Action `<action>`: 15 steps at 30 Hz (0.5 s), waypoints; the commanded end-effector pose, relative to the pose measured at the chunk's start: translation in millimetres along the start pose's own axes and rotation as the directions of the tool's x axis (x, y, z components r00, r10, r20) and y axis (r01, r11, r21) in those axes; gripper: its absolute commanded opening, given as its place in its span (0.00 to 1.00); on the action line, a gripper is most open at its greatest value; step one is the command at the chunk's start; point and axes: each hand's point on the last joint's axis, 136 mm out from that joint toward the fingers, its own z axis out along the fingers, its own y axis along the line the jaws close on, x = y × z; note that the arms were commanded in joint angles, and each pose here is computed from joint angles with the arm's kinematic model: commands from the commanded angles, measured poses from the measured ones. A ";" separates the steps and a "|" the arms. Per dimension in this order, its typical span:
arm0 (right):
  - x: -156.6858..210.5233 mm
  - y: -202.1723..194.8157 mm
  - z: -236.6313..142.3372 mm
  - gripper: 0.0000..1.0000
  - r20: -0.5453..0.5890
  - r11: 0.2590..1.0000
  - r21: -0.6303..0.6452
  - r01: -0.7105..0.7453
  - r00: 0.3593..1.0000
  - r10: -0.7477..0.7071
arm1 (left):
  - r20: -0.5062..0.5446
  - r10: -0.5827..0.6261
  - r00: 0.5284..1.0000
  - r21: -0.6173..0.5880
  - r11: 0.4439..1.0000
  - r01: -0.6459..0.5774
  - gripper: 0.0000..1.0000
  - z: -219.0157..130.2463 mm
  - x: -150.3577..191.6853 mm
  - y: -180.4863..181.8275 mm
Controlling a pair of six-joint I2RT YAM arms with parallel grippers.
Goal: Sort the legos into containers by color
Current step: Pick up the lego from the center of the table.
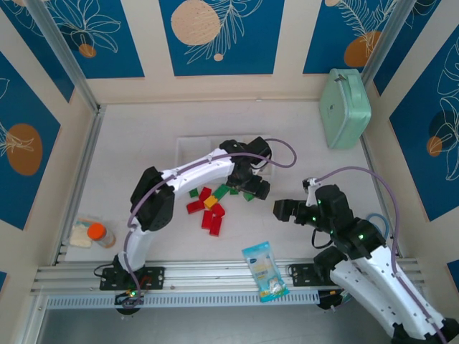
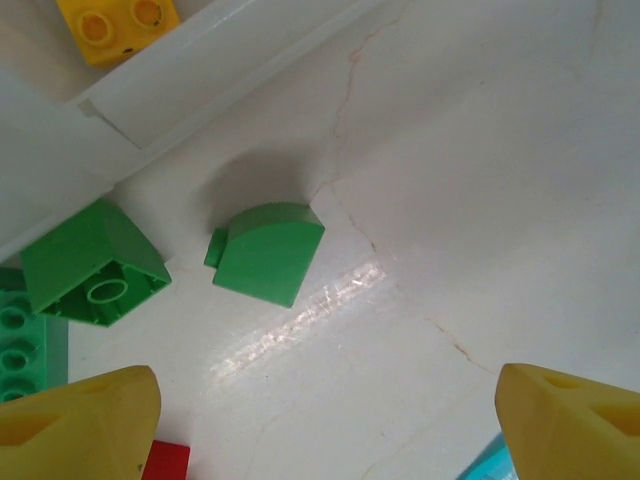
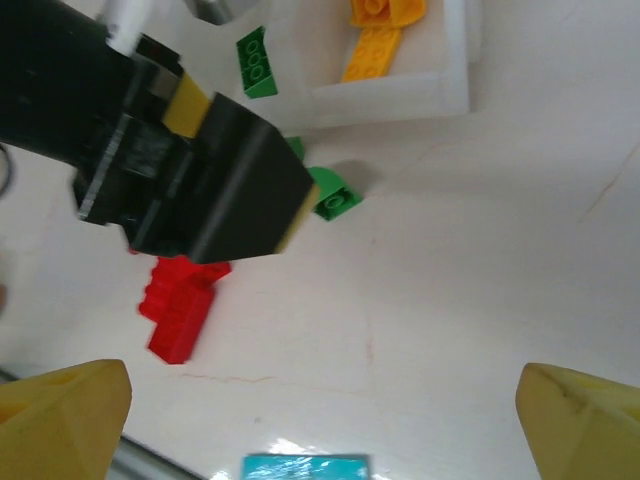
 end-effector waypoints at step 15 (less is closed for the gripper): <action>20.8 38.2 -8.0 0.99 -0.159 0.942 -0.278 -0.186 0.976 0.146 | -0.095 0.148 0.984 -0.065 0.986 -0.154 0.82 36.4 -11.4 8.8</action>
